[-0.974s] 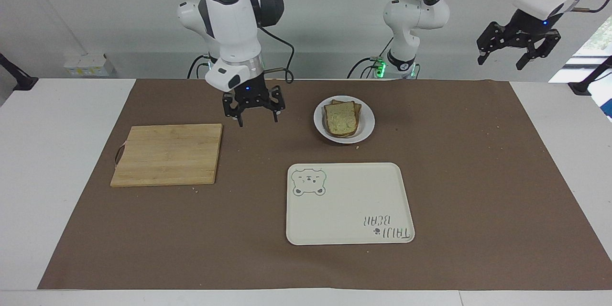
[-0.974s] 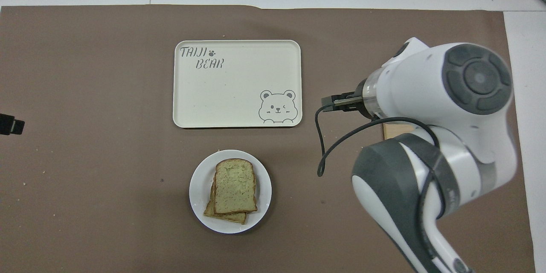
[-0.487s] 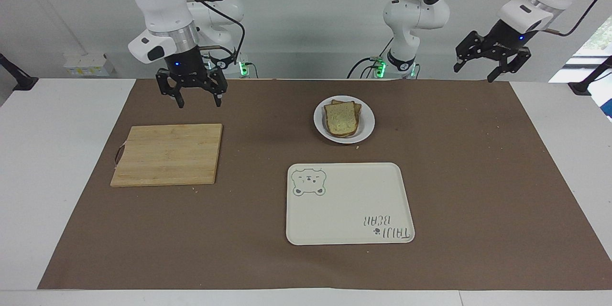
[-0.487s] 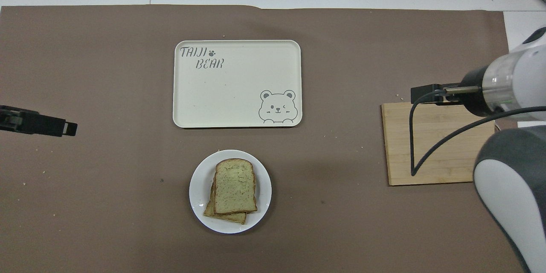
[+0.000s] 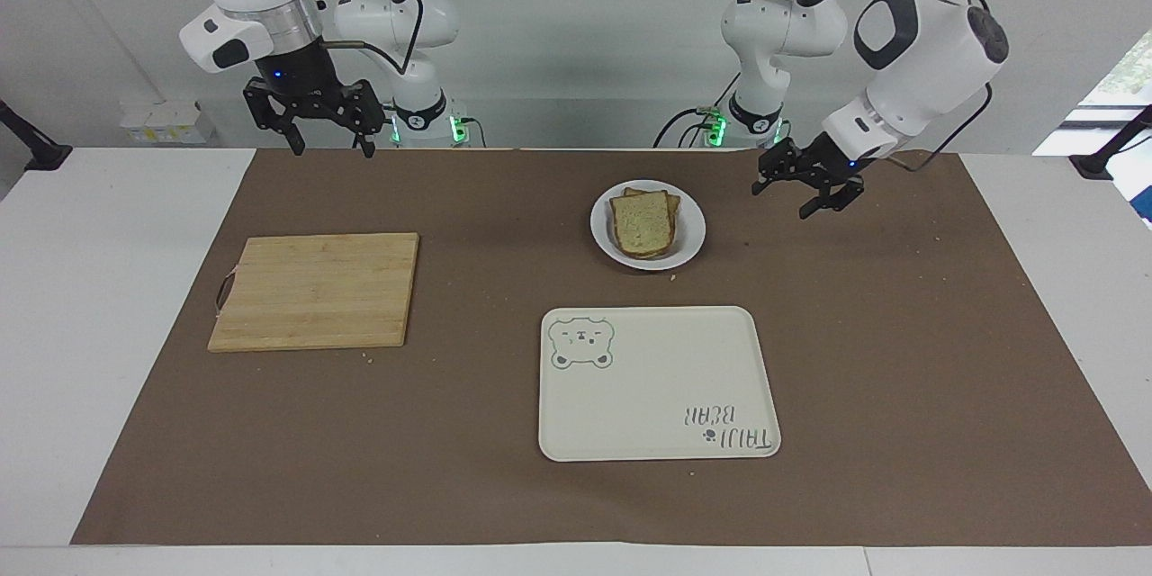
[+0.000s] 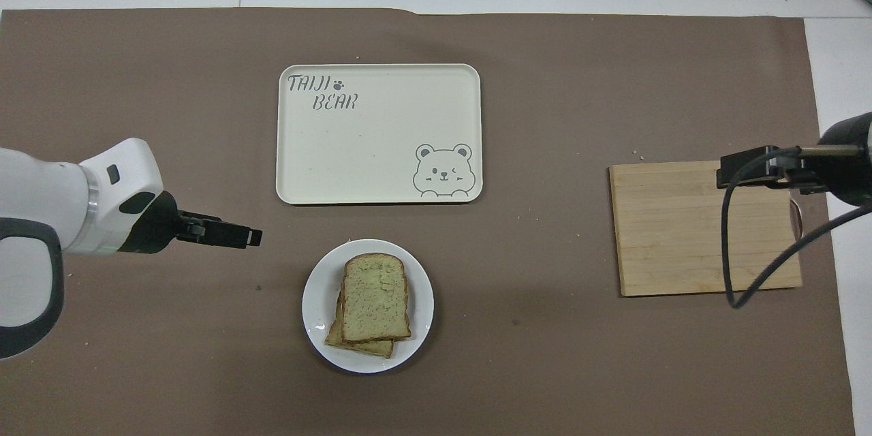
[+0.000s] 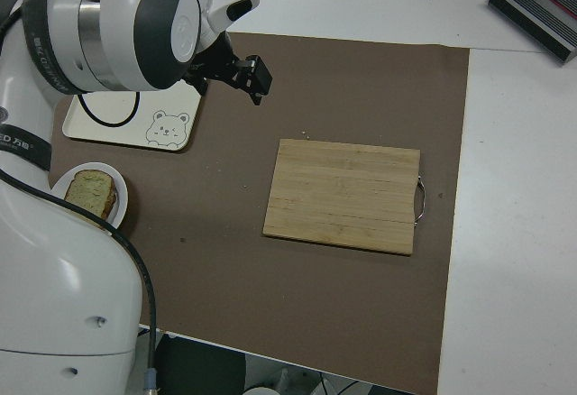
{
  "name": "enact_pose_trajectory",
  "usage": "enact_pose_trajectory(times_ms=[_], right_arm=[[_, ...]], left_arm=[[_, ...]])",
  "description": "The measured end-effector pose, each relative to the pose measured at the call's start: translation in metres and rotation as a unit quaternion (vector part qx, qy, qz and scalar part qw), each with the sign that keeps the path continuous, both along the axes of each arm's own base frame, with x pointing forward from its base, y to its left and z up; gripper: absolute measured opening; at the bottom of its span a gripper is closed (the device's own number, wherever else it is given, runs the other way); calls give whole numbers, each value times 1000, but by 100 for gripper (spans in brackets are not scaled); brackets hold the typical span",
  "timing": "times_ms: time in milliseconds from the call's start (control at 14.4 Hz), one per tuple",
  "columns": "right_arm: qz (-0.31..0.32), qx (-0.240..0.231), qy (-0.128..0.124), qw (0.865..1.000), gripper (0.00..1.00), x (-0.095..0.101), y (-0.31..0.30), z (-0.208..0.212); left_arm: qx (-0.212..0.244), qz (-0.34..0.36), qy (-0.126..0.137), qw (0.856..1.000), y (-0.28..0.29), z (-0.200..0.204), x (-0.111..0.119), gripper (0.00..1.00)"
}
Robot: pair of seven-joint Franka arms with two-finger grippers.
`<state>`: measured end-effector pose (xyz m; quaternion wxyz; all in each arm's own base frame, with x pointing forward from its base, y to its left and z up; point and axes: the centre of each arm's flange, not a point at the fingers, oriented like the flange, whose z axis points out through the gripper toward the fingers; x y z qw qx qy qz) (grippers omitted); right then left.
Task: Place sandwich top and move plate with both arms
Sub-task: 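Move the left gripper to the plate rim and grip it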
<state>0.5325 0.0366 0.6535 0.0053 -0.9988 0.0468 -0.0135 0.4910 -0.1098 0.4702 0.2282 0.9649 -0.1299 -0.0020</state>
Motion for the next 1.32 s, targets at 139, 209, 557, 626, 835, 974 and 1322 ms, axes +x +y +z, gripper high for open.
enact_pose_trajectory(times_ms=[139, 209, 557, 626, 835, 974, 1322], right_arm=[[-9, 0, 4, 1000, 100, -2, -10, 2], [-10, 1, 1, 1000, 100, -4, -11, 6], [-11, 1, -7, 1000, 100, -10, -13, 15], [-12, 1, -7, 1000, 100, -10, -14, 15], [-17, 1, -4, 1000, 100, -9, -19, 12], [-21, 0, 2, 1000, 100, -8, -24, 6], [-23, 0, 4, 1000, 100, -8, -26, 4]], left_arm=[[-32, 15, -9, 999, -11, -31, -9, 100], [-48, 17, -13, 999, -17, -44, -14, 100], [-57, -12, 4, 998, -23, -116, -49, 100], [-55, -13, 7, 998, -23, -121, -51, 100], [-50, -13, 12, 999, -23, -131, -56, 100], [-49, -10, 11, 999, -22, -133, -56, 100], [-35, -3, 16, 999, -33, -160, -59, 90]])
